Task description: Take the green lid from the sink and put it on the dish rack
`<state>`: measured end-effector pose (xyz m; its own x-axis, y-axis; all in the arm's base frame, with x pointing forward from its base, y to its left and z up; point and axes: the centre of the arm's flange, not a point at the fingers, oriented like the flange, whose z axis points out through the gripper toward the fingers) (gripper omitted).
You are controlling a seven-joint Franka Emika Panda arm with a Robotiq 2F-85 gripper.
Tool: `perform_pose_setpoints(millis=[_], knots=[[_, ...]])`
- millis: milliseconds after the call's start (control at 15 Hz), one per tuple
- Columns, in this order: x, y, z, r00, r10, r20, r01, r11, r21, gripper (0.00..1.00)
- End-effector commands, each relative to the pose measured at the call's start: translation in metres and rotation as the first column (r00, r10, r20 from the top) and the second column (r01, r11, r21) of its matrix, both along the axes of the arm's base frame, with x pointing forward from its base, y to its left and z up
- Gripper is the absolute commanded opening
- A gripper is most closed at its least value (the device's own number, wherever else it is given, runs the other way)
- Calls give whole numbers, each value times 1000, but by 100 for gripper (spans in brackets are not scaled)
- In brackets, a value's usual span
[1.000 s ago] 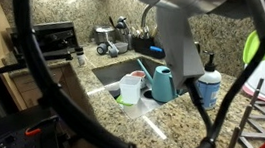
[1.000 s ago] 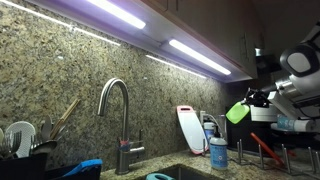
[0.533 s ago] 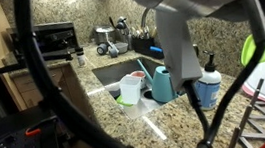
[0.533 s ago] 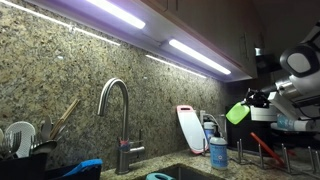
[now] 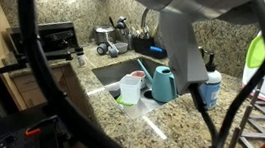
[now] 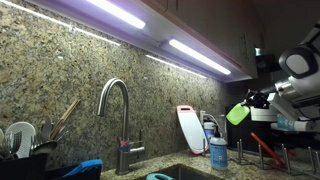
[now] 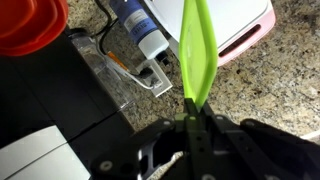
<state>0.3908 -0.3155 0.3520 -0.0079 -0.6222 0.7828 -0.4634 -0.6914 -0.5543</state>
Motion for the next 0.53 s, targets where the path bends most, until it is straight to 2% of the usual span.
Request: perform_pose_setpoints(millis=[0, 467], knots=[[22, 4, 4, 999, -43, 8, 43, 999, 14, 2], [29, 3, 0, 999, -34, -37, 34, 999, -4, 2]])
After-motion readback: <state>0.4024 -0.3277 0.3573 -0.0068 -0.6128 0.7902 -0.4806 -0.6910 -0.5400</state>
